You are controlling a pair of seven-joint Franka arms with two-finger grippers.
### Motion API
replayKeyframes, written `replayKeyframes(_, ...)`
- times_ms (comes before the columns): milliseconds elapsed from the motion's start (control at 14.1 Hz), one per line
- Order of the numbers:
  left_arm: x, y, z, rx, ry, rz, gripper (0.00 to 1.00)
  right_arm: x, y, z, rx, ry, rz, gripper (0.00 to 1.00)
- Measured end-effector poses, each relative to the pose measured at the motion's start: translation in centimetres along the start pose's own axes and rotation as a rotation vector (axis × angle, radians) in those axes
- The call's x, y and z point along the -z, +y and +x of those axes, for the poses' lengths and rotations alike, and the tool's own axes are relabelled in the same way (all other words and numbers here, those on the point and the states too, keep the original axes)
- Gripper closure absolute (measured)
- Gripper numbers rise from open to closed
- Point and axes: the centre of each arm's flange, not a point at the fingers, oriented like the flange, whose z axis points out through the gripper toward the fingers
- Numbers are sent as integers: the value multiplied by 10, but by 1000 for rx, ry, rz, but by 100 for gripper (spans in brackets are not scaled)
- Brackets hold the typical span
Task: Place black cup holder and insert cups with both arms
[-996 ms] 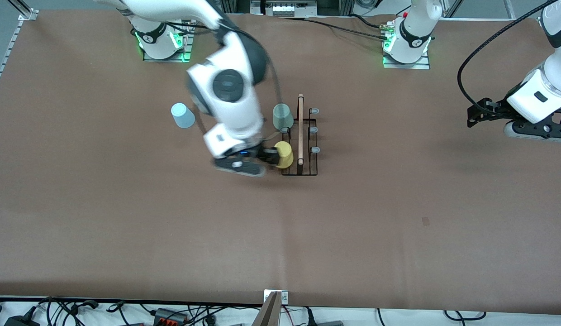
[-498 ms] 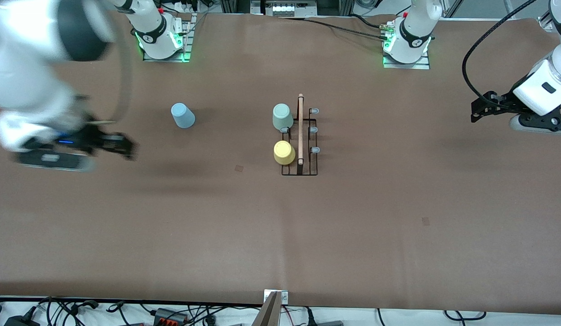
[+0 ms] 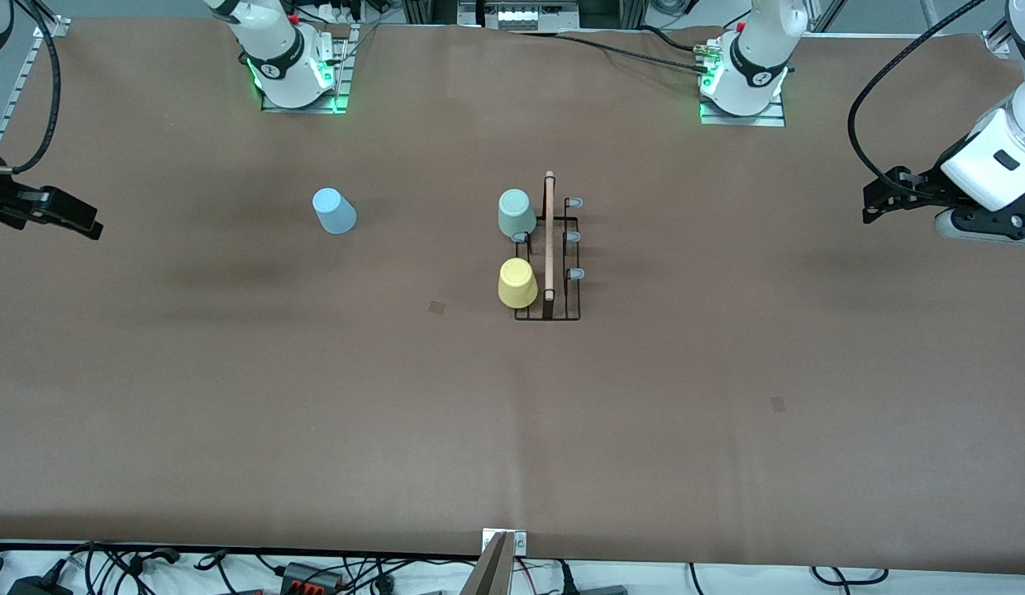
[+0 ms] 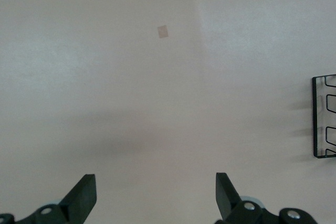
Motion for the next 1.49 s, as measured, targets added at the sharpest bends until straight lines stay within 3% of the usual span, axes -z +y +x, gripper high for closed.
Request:
replayKeyframes(427,1,-9,-6,21,-43,-4,0,-13,-8,-1,49,-27,-1,0)
replayKeyframes(925,1,-26,-9,52,-46,-7,0,-11,-4,-12,60,-33,-3,0)
replayKeyframes(1209,5,-23,-8,47,-37,-5,0,-12,-1,-12,43,-40,66,0)
replayKeyframes(1494,7,-21,-7,43,-34,-5,0,-12,6,-12,35,-40,71,0)
